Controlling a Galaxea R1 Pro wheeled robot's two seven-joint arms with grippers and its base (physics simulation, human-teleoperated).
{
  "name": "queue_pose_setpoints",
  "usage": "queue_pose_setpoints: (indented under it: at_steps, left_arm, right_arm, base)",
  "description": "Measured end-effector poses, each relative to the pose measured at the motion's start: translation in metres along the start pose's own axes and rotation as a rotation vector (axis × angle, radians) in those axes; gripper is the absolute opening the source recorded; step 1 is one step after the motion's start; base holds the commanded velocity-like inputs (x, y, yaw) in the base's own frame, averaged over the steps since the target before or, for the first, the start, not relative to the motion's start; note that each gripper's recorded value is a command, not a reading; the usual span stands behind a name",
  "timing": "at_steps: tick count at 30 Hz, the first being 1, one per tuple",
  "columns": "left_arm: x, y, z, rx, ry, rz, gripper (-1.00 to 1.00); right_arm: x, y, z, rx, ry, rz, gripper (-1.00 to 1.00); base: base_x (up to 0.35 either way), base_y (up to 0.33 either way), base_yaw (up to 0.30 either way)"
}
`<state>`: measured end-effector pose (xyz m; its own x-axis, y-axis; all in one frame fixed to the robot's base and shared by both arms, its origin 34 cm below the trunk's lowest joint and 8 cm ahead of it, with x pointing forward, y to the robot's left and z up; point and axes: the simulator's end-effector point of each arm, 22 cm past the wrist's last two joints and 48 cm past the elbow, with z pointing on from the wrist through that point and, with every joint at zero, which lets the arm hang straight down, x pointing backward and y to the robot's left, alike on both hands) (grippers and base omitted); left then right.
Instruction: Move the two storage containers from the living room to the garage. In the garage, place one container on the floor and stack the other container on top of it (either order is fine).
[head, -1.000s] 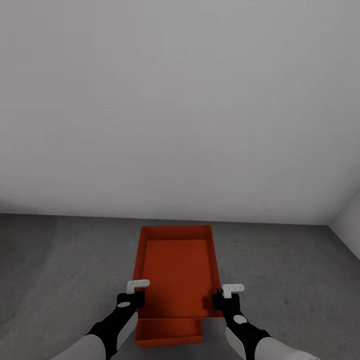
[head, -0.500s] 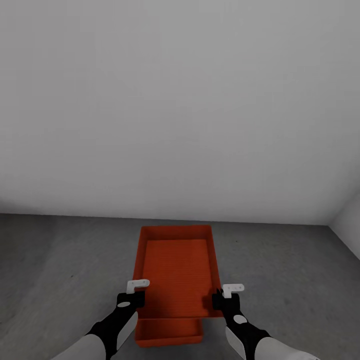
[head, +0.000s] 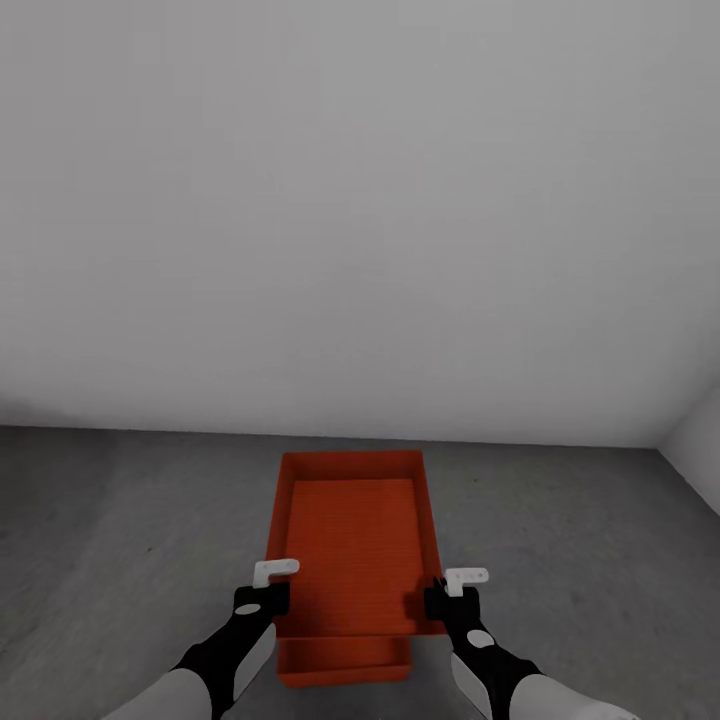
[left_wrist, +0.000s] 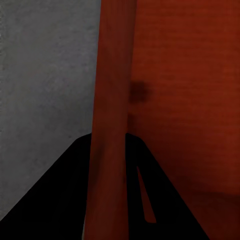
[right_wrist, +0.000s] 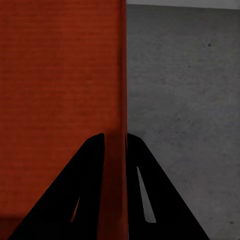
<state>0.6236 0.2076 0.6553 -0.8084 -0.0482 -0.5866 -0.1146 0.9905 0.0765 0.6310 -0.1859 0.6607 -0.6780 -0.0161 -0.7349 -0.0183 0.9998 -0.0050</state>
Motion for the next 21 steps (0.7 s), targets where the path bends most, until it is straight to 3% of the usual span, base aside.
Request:
queue_pose_setpoints:
  at_steps: [21]
  left_arm:
    - [-0.0005, 0.0000, 0.0000, 0.000, -0.001, 0.000, -1.00]
  right_arm:
    - [-0.0004, 0.0000, 0.0001, 0.000, -0.001, 0.000, -1.00]
  base:
    - [-0.027, 0.084, 0.003]
